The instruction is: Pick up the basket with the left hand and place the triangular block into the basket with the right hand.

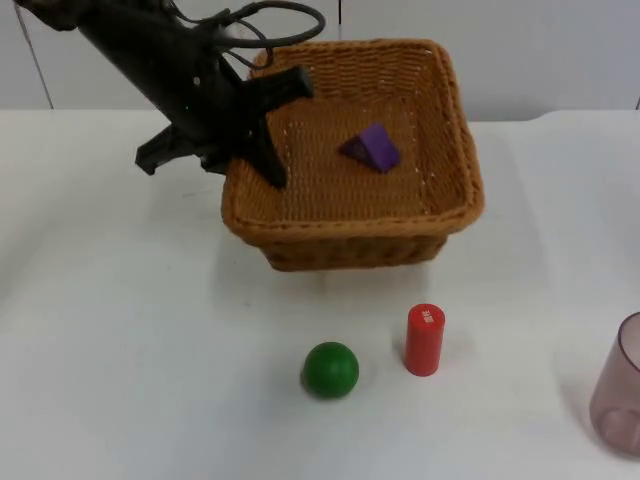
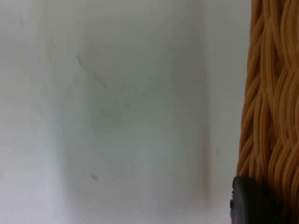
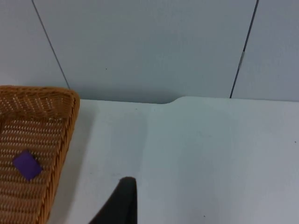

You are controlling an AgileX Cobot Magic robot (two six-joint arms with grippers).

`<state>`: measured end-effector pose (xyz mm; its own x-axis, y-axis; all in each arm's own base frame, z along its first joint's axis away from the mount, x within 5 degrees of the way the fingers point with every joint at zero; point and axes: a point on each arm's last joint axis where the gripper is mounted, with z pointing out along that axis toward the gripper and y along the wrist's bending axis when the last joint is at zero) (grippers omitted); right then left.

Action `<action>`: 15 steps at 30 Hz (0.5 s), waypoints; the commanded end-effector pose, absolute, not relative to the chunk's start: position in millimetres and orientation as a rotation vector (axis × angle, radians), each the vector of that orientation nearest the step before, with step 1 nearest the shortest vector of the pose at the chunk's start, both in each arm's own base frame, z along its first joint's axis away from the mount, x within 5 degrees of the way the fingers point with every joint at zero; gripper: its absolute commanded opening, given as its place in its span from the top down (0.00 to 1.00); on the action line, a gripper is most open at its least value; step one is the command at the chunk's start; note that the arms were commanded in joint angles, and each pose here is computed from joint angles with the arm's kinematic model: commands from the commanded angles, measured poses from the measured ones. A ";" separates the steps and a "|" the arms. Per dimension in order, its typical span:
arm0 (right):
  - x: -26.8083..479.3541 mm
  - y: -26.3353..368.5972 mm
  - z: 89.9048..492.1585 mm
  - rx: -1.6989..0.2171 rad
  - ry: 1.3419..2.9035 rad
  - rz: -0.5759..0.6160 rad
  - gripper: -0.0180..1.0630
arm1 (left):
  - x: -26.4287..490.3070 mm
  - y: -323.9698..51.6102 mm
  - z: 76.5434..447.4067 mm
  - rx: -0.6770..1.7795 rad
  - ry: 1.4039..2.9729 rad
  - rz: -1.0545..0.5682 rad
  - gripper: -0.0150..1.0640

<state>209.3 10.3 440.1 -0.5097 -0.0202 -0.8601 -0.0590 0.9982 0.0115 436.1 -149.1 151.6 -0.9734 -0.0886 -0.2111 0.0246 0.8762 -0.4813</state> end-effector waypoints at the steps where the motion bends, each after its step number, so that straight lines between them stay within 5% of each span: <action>1: 207.0 8.8 441.8 -0.063 2.095 0.033 0.01 | 444.5 -145.9 153.4 -0.053 2.809 -0.699 0.99; 15: 207.0 8.8 441.8 -0.063 2.095 0.033 0.01 | 463.1 -129.1 119.0 -0.122 2.832 -0.609 0.99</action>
